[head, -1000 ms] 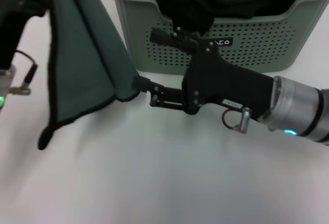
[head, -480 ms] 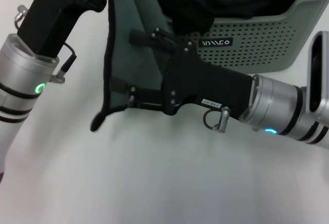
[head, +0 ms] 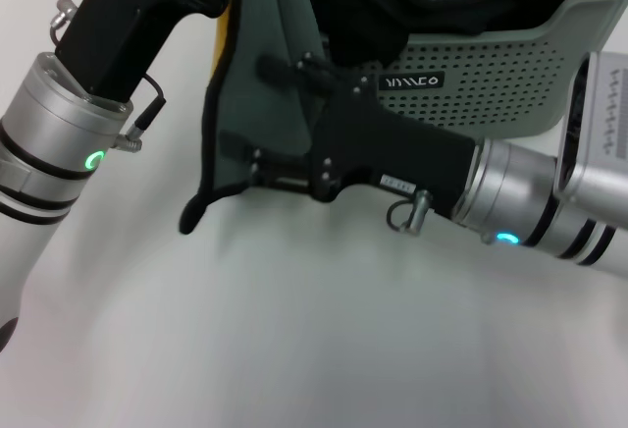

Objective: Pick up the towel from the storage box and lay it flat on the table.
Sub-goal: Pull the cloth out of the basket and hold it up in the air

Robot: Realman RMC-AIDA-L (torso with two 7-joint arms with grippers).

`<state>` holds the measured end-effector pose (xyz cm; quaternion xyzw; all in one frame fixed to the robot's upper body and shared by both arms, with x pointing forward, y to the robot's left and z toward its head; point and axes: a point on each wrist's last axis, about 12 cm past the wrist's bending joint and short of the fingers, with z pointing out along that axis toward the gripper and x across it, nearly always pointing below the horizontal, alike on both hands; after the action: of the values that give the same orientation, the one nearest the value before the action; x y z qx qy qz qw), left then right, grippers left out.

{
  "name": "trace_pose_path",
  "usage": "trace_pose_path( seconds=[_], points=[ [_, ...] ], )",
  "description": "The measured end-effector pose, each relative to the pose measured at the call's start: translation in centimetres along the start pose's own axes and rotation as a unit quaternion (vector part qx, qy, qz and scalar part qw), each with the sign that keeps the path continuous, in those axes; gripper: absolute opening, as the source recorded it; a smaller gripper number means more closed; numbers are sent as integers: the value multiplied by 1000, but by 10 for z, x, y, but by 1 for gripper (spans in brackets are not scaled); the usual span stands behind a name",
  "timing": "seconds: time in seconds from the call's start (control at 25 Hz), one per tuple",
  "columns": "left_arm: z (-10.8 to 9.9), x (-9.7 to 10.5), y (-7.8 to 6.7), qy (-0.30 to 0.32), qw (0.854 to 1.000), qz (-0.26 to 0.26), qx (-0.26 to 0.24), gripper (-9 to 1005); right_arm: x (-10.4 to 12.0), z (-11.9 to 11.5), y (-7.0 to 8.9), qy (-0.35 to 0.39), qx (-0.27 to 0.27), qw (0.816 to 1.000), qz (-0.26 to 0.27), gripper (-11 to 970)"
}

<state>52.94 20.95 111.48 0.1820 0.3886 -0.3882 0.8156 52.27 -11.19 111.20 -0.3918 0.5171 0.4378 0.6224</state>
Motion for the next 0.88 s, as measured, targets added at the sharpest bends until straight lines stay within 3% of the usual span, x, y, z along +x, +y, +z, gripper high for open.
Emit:
trace_pose_path(
  seconds=[0.52,0.88],
  points=[
    [5,1,-3,2,1000,-7,22,13,-7,5,-20,7,36,998,42,840],
    [10,3,-6,2,999,-12,41,13,-9,13,-22,13,31,999,40,840]
  ],
)
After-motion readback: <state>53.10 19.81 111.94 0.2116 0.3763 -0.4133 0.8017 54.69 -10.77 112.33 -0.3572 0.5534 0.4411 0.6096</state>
